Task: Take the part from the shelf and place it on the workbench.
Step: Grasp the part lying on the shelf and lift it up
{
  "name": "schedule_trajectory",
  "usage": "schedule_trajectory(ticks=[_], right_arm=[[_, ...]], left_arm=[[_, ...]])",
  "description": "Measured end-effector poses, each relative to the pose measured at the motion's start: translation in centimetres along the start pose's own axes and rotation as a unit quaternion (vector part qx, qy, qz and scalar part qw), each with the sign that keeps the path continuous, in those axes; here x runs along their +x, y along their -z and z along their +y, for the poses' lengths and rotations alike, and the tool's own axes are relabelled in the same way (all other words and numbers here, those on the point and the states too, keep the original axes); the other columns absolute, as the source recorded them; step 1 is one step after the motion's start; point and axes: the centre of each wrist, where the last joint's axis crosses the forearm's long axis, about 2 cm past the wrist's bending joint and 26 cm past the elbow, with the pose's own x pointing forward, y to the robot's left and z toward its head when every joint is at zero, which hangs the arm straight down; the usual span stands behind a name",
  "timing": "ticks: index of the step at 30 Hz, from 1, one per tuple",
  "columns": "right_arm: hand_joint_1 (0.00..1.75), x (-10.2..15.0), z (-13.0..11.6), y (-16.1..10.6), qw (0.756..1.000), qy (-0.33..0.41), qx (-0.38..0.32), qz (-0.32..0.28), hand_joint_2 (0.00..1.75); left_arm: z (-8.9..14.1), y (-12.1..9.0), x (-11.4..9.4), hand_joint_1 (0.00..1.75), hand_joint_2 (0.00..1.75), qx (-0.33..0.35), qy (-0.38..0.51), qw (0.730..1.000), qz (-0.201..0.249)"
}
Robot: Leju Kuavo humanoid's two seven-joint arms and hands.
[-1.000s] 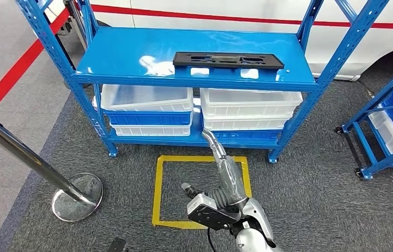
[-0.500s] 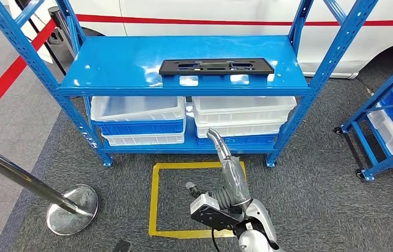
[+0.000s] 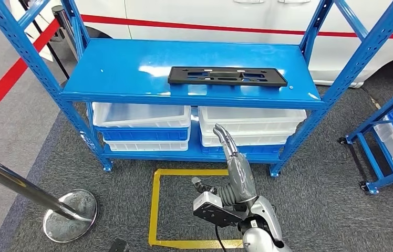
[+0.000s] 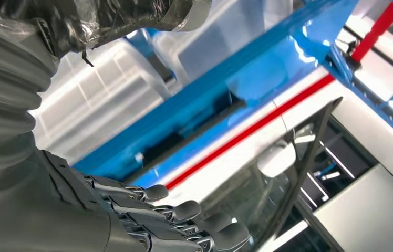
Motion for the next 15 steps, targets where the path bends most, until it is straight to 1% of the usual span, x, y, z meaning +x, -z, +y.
schedule_trajectory(ticks=[9,15], right_arm=[[0.0,-0.2,-1.0,0.9,1.0,-0.022,-0.007,-0.008,1.75],[0.0,-0.3,-1.3,1.0,1.0,-0.03,-0.006,-0.008,1.75]], left_arm=[[0.1,0.3,0.6,0.0,0.0,-0.006,0.008,1.0,-0.006],[0.0,0.2,0.3,0.0,0.0,-0.006,0.009,1.0,-0.002]])
